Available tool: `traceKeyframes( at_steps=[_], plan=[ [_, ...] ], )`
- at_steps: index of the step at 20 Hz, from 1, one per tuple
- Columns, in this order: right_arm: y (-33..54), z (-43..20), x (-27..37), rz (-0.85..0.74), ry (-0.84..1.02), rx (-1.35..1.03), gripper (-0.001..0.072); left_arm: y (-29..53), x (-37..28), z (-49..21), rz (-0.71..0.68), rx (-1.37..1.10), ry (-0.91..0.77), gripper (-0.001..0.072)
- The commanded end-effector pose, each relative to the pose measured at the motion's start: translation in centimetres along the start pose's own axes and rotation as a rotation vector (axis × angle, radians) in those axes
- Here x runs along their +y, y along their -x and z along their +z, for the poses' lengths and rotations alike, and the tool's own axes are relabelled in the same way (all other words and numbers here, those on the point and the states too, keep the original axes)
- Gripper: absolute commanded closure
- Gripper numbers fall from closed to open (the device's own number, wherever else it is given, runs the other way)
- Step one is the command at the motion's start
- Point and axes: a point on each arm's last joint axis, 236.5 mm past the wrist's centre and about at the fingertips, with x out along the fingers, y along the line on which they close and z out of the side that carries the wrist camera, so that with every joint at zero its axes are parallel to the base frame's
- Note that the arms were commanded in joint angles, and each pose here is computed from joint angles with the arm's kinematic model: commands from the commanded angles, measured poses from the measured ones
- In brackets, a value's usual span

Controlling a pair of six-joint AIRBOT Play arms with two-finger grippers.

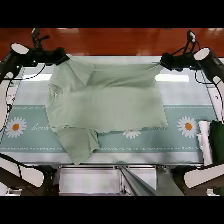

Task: Fold the shirts.

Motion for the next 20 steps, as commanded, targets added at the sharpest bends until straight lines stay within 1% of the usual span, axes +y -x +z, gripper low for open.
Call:
traceKeyframes(
  at_steps=[1, 2, 3, 4, 5, 6, 7, 8, 10, 12, 13, 14, 15, 16, 17, 18, 20],
  plan=[
    [-0.4, -0.1, 2.1, 0.133, 0.036, 0.046, 0.0435, -0.9, -1.5, -0.6, -0.092, 0.052, 0.092, 0.0675],
    [0.6, 0.5, 2.5, 0.162, 0.029, 0.054, 0.0366, 0.0, -1.8, -0.9, -0.113, 0.087, 0.135, 0.0581],
    [2.0, 1.4, 2.5, 0.180, 0.018, 0.070, 0.0327, 1.2, -2.2, -1.4, -0.135, 0.138, 0.160, 0.0255],
    [3.8, 2.3, 2.3, 0.196, 0.005, 0.085, 0.0310, 2.7, -2.4, -1.8, -0.153, 0.191, 0.174, 0.0197],
    [6.1, 3.1, 1.9, 0.209, -0.014, 0.105, 0.0306, 4.9, -2.2, -2.2, -0.158, 0.251, 0.182, 0.0197],
    [8.5, 3.9, 1.4, 0.211, -0.040, 0.120, 0.0307, 7.1, -1.4, -2.7, -0.129, 0.306, 0.209, 0.0198],
    [11.1, 4.3, 0.3, 0.198, -0.066, 0.132, 0.0308, 9.9, -0.3, -3.4, -0.078, 0.353, 0.227, 0.0198],
    [13.5, 3.9, -1.0, 0.164, -0.065, 0.153, 0.0308, 12.5, 0.6, -3.9, -0.030, 0.382, 0.206, 0.0199],
    [17.4, 1.3, -3.5, 0.085, 0.003, 0.222, 0.0308, 17.0, 0.9, -4.7, 0.040, 0.374, 0.134, 0.0199],
    [19.0, -1.7, -5.3, 0.035, -0.010, 0.231, 0.0307, 19.7, 0.8, -5.9, 0.096, 0.293, 0.115, 0.0199],
    [18.9, -3.4, -5.8, 0.032, -0.054, 0.211, 0.0307, 20.1, 0.7, -7.6, 0.105, 0.275, 0.122, 0.0199],
    [18.5, -5.8, -6.1, 0.043, -0.096, 0.192, 0.0307, 20.4, 1.5, -11.1, 0.135, 0.305, 0.126, 0.0199],
    [18.0, -8.5, -6.4, 0.055, -0.138, 0.182, 0.0307, 20.9, 3.3, -15.4, 0.204, 0.375, 0.146, 0.0199],
    [17.7, -11.1, -6.7, 0.061, -0.168, 0.183, 0.0307, 21.6, 5.2, -19.9, 0.263, 0.448, 0.192, 0.0199],
    [17.6, -14.0, -7.1, 0.063, -0.197, 0.191, 0.0307, 22.1, 6.3, -23.4, 0.277, 0.488, 0.258, 0.0199],
    [17.6, -16.3, -7.6, 0.057, -0.215, 0.201, 0.0307, 22.4, 7.2, -26.2, 0.280, 0.501, 0.337, 0.0199],
    [17.7, -19.4, -8.1, 0.048, -0.254, 0.201, 0.0307, 22.2, 7.8, -30.2, 0.232, 0.478, 0.505, 0.0199]
  ],
)
